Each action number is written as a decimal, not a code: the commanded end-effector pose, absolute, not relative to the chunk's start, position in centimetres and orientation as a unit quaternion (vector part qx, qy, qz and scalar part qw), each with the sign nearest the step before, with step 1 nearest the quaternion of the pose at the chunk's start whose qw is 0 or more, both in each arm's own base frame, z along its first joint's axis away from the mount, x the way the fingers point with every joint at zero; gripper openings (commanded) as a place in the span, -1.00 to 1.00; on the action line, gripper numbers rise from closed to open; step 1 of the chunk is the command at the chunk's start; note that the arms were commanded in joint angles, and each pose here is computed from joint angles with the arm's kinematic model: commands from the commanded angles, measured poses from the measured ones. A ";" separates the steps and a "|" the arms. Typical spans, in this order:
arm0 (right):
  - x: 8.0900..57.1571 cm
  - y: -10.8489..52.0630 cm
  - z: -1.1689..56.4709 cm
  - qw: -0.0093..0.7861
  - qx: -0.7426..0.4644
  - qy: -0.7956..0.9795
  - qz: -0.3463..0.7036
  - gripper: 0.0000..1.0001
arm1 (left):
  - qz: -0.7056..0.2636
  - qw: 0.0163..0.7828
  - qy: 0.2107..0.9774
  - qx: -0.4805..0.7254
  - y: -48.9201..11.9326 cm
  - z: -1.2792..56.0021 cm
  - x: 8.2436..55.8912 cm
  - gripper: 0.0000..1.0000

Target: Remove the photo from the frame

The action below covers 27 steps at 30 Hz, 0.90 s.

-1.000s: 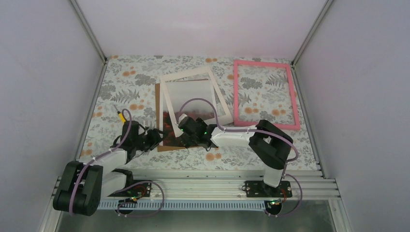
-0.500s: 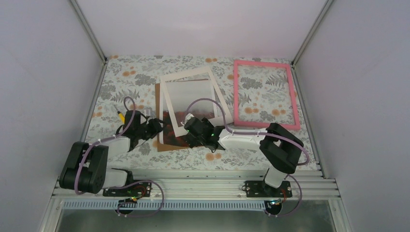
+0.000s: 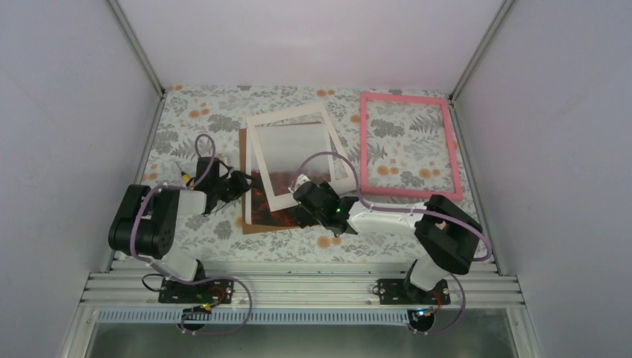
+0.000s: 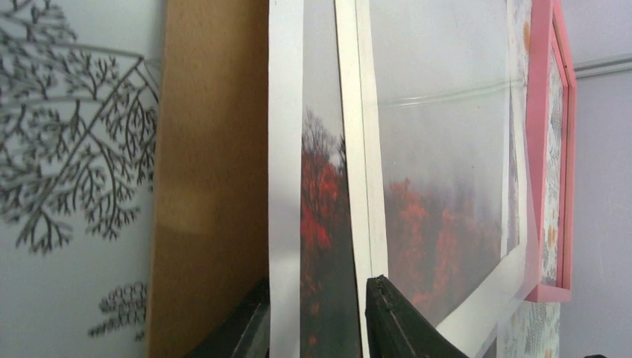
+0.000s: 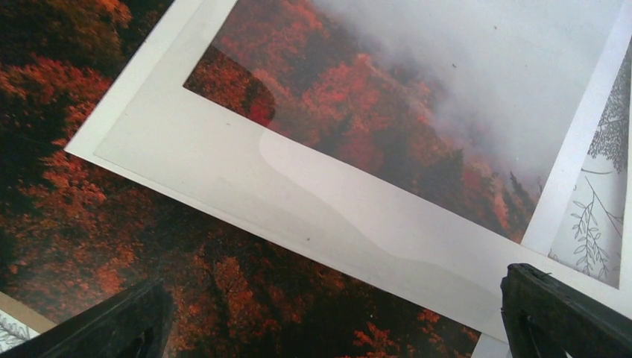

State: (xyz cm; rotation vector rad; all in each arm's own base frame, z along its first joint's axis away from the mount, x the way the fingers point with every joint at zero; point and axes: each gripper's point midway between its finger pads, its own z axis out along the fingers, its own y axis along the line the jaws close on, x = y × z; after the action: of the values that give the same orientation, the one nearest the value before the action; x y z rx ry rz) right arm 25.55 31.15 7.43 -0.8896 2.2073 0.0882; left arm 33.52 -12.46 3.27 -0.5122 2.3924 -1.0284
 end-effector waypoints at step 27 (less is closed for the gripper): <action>31.4 26.1 10.0 0.350 -0.241 0.899 0.104 1.00 | -0.295 0.256 0.904 -0.173 -8.9 4.5 31.9 -0.95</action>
State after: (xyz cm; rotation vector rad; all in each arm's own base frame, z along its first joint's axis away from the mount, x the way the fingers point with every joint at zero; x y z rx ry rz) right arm 30.04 25.96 7.78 -0.6924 2.3444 0.1825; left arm 33.44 -10.21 4.94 -0.4593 2.4083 -0.8956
